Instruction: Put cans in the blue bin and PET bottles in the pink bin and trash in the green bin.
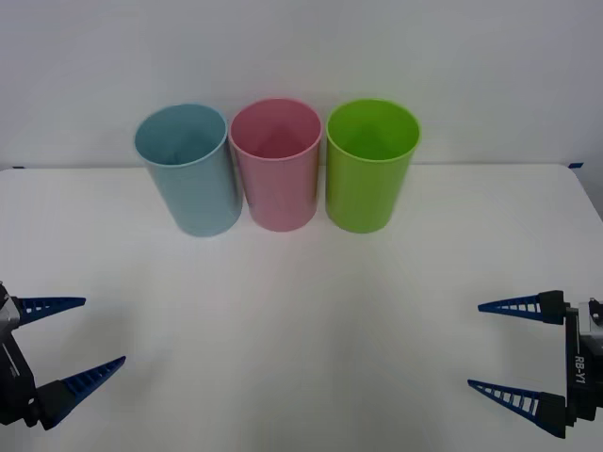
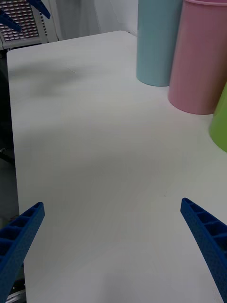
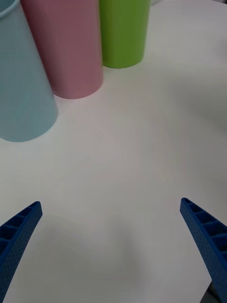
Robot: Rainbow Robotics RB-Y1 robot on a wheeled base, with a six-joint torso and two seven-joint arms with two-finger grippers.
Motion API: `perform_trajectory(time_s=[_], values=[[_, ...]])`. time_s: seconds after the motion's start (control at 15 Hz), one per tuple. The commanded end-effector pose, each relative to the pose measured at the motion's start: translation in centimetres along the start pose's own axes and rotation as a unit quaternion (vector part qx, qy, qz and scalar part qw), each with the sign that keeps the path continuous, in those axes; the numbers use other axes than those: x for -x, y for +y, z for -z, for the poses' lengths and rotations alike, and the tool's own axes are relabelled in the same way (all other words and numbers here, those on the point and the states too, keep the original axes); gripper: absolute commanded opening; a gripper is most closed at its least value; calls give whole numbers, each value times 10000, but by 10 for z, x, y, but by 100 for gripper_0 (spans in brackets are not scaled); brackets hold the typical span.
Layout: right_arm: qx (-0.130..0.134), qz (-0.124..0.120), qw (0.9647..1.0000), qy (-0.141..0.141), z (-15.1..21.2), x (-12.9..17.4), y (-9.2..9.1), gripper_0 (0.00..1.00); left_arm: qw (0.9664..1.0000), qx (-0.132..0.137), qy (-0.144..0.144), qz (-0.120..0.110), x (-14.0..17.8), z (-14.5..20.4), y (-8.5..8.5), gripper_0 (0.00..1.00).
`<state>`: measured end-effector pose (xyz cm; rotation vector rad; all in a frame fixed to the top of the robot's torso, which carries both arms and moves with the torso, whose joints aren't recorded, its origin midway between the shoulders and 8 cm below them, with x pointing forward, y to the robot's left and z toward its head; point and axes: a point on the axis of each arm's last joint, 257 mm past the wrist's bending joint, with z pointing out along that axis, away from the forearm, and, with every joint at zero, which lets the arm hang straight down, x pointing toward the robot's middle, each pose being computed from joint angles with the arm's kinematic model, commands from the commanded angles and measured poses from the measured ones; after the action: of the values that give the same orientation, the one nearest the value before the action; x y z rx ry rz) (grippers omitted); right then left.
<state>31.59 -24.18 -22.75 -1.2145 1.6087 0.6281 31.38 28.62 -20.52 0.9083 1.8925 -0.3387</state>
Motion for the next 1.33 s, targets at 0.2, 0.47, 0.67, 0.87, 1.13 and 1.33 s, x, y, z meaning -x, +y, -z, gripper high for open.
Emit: perform_trajectory(time_s=[0.2,0.47,0.67,0.87,1.13,1.33], values=[[0,0,10000,0,0,0,0,100,9995,-181,56,233,-5,-4,-12,100],[0,0,10000,0,0,0,0,100,9988,-364,-28,318,-1,-12,-24,100],[0,0,10000,0,0,0,0,100,9986,-439,-56,286,1,-16,-29,100],[0,0,10000,0,0,0,0,100,9982,-536,-77,271,4,-22,-35,100],[0,0,10000,0,0,0,0,100,9976,-643,-76,253,5,-26,-40,100],[0,0,10000,0,0,0,0,100,9972,-705,-43,238,5,-27,-42,100]])
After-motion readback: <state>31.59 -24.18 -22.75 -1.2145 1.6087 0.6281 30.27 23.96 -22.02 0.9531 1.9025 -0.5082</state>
